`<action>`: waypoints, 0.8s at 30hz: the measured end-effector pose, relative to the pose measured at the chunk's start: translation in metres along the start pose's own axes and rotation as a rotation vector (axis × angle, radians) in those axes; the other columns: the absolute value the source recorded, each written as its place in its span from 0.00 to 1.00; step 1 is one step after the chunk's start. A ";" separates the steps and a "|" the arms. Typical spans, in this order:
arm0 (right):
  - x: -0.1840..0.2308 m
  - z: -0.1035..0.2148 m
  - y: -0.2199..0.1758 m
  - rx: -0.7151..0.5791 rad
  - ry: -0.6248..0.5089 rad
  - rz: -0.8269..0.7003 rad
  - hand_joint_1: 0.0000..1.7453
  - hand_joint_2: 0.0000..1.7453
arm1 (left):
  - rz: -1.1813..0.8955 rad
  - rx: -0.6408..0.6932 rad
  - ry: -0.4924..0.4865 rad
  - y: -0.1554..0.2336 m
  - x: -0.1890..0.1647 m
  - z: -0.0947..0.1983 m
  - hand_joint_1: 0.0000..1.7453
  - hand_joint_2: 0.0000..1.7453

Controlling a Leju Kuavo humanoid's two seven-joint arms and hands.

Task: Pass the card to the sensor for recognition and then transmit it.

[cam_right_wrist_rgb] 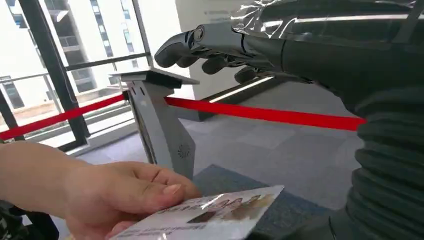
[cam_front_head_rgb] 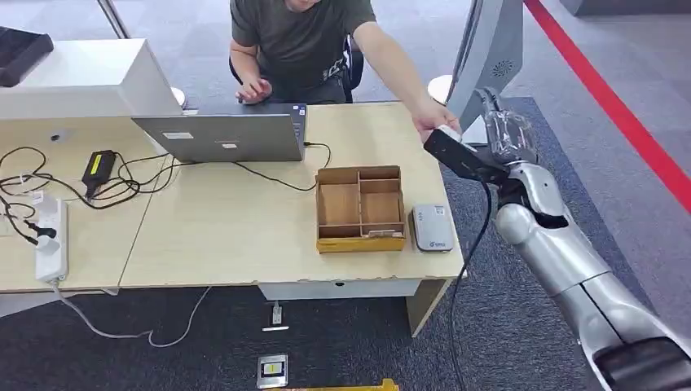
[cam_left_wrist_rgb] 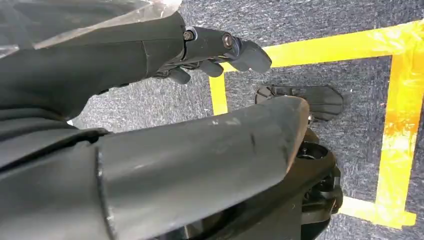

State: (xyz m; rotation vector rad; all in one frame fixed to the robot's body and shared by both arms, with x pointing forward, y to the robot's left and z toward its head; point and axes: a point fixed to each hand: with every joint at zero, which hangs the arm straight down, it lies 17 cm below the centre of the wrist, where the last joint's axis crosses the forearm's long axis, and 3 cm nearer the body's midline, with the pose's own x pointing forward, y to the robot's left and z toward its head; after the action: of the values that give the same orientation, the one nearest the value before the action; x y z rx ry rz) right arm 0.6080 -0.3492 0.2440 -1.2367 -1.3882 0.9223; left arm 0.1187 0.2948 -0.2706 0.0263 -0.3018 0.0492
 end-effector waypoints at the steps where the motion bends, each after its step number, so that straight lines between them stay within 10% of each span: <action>1: 0.000 0.000 0.000 0.001 0.001 0.000 1.00 1.00 | 0.000 0.000 0.000 0.000 0.000 0.000 0.00 0.00; 24: -0.025 0.013 0.007 -0.009 0.048 -0.006 1.00 1.00 | -0.030 -0.008 -0.005 -0.001 -0.001 0.000 0.00 0.00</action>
State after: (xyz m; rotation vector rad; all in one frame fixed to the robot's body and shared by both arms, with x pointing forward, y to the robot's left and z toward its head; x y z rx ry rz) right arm 0.5953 -0.3715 0.2296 -1.2535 -1.3589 0.8776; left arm 0.1179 0.2933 -0.2706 0.0231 -0.3069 0.0181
